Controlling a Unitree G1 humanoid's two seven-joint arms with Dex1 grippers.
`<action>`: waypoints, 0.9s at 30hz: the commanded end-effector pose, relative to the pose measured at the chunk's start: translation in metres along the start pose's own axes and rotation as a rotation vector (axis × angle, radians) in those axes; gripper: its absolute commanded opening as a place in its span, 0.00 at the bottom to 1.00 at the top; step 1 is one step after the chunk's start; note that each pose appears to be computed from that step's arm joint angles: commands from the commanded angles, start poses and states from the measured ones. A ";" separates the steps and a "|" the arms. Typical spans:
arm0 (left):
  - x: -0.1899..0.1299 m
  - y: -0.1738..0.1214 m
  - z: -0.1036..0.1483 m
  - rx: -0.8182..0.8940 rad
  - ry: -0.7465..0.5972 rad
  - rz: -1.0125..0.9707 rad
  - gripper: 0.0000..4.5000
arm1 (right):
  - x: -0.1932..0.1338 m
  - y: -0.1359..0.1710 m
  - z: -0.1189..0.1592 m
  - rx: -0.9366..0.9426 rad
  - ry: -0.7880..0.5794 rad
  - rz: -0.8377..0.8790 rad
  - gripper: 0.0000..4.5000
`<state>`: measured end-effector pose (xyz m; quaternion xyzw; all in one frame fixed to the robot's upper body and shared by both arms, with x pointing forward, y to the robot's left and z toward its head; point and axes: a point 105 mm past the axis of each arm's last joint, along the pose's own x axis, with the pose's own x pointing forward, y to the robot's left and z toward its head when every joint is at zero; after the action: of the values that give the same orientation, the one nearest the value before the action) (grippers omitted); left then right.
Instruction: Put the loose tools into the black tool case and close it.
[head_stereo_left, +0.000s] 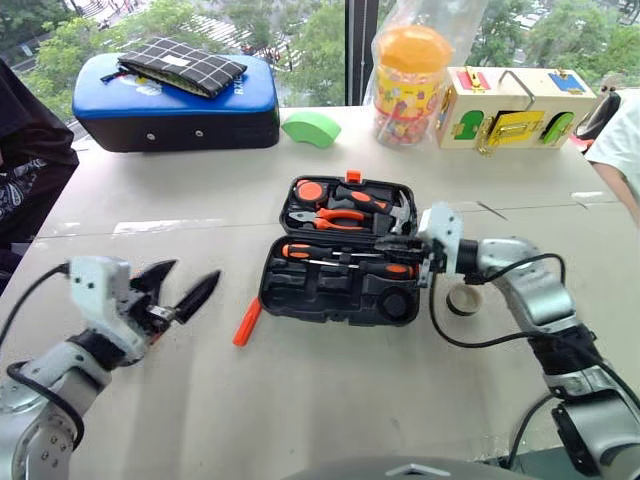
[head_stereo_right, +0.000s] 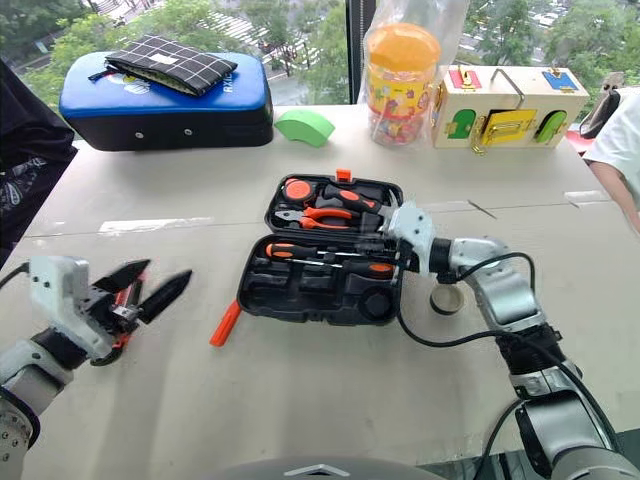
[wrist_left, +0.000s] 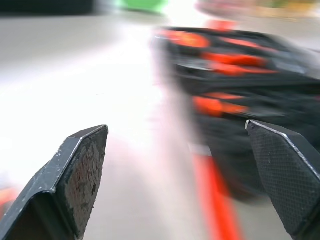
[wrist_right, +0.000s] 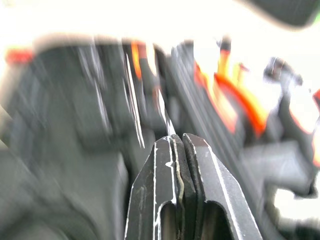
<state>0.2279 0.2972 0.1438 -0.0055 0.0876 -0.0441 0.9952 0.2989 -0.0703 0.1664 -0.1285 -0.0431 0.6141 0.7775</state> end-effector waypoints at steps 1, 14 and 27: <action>-0.010 0.024 -0.017 0.019 0.091 0.202 1.00 | -0.009 0.025 0.021 0.028 -0.078 0.116 0.38; -0.002 0.053 -0.056 0.034 0.223 0.229 1.00 | -0.021 0.043 0.022 0.044 -0.046 0.118 1.00; 0.010 -0.059 -0.042 0.003 0.165 -0.304 1.00 | -0.038 0.051 0.017 0.056 -0.012 0.089 1.00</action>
<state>0.2267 0.2465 0.0955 -0.0366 0.1717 -0.1829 0.9673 0.2432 -0.0932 0.1594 -0.0943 0.0038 0.6453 0.7581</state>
